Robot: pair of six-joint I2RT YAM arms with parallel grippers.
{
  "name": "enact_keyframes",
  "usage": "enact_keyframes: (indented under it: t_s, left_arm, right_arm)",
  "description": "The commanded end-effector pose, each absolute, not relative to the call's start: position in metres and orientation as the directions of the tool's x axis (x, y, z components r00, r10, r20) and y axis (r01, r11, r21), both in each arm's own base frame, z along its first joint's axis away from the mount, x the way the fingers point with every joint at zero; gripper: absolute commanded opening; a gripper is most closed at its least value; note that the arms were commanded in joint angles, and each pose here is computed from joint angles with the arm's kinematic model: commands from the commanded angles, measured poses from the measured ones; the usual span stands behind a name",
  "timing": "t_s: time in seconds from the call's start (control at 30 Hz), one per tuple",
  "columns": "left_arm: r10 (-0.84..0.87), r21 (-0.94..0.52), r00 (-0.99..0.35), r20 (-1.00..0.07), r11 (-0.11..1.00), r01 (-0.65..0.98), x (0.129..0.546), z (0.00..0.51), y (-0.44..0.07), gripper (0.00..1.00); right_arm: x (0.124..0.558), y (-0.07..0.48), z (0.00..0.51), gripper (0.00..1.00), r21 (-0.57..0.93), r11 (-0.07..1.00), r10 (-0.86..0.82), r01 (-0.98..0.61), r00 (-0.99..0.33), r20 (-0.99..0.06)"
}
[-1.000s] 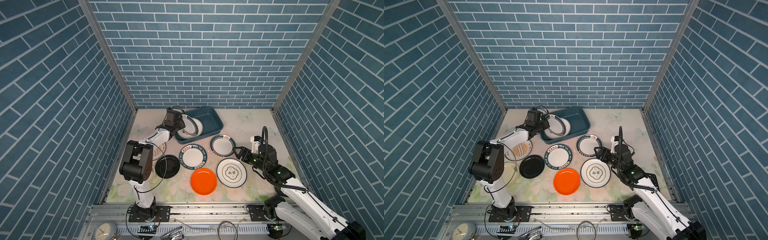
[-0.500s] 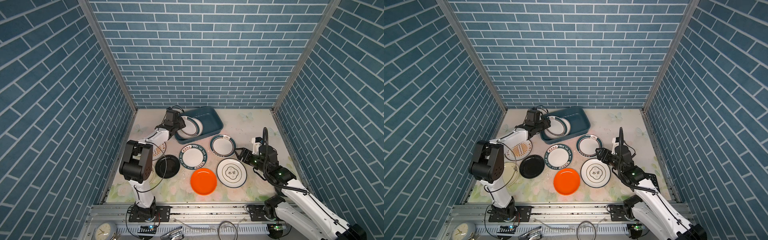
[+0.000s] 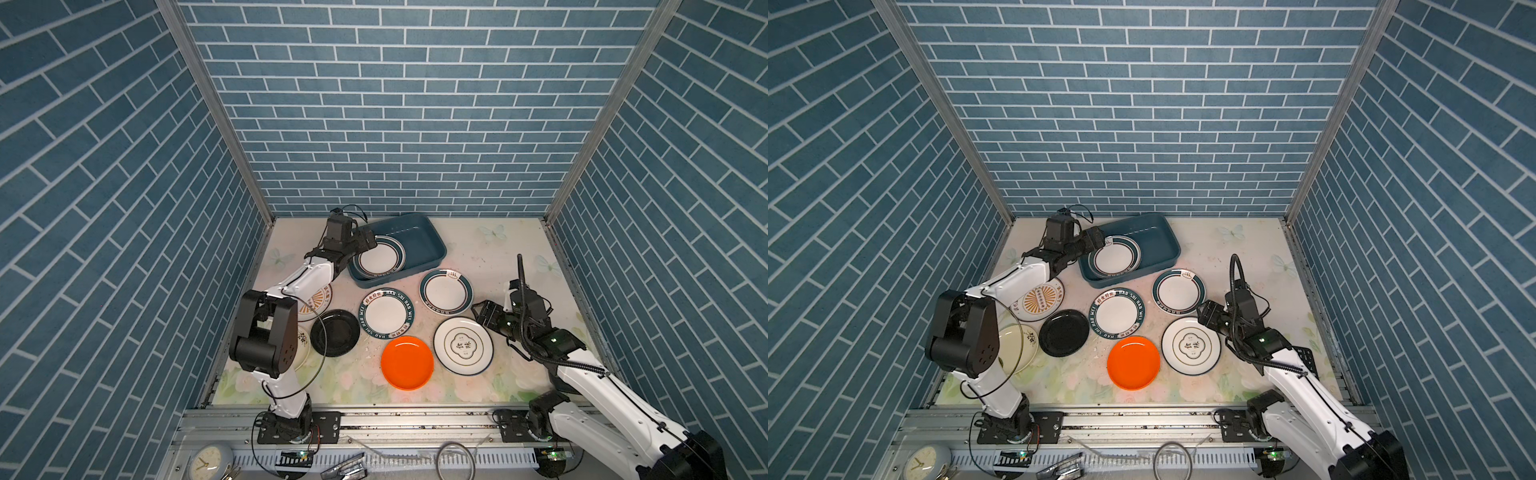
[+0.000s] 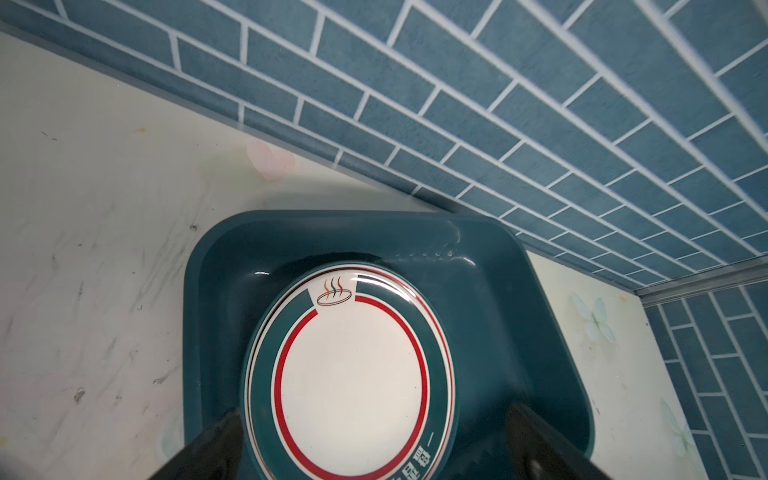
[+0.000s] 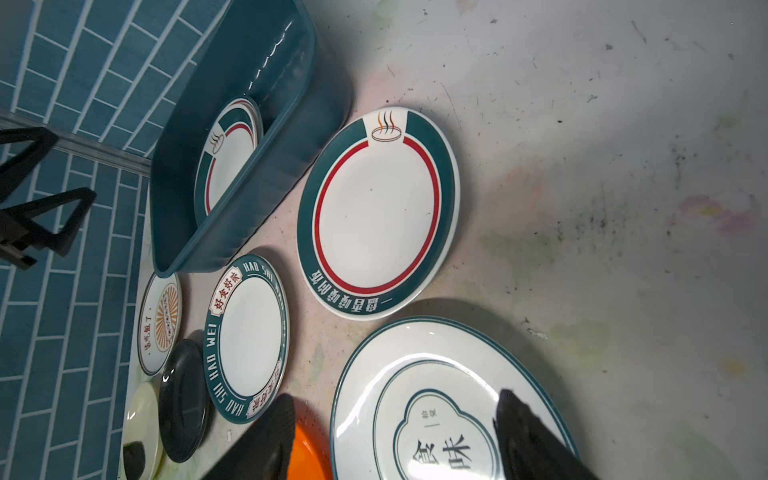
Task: Place the plates into the plastic bin on the countertop
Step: 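Move the right gripper to the next green-rimmed plate while the left withdraws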
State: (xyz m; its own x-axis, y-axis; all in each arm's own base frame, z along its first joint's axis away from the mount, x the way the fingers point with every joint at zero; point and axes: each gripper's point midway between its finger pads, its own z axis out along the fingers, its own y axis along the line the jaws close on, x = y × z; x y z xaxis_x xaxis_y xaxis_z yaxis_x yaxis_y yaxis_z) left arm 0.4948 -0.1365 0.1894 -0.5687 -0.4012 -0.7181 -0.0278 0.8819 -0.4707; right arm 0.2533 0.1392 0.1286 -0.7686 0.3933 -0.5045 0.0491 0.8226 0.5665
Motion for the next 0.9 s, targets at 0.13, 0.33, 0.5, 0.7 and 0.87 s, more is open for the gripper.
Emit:
enact_keyframes:
  t_s: [0.13,0.33,0.5,0.7,0.87]
  left_arm:
    - [-0.429,-0.513,-0.533,-0.729,0.858,0.011,0.47,0.211,-0.135,1.0]
    - [-0.439,-0.552,-0.534,-0.722,0.832,0.062,0.44,0.222,-0.146,1.0]
    - [-0.438,-0.584,-0.56,-0.703,0.806,0.102,0.41,0.225,-0.157,0.99]
    - [-0.46,-0.628,-0.586,-0.667,0.77,0.11,0.379,0.219,-0.158,1.0]
    - [-0.458,-0.627,-0.601,-0.656,0.773,0.095,0.365,0.209,-0.153,1.0]
  right_arm:
    - [0.262,0.136,0.135,0.76,0.596,0.801,0.409,0.066,-0.787,-0.462]
    - [0.276,0.126,0.126,0.76,0.593,0.799,0.419,0.099,-0.799,-0.431]
    - [0.294,0.131,0.118,0.75,0.618,0.78,0.419,0.1,-0.817,-0.396]
    - [0.315,0.139,0.102,0.72,0.628,0.771,0.411,0.107,-0.837,-0.362]
    - [0.33,0.142,0.092,0.71,0.632,0.767,0.415,0.107,-0.834,-0.363]
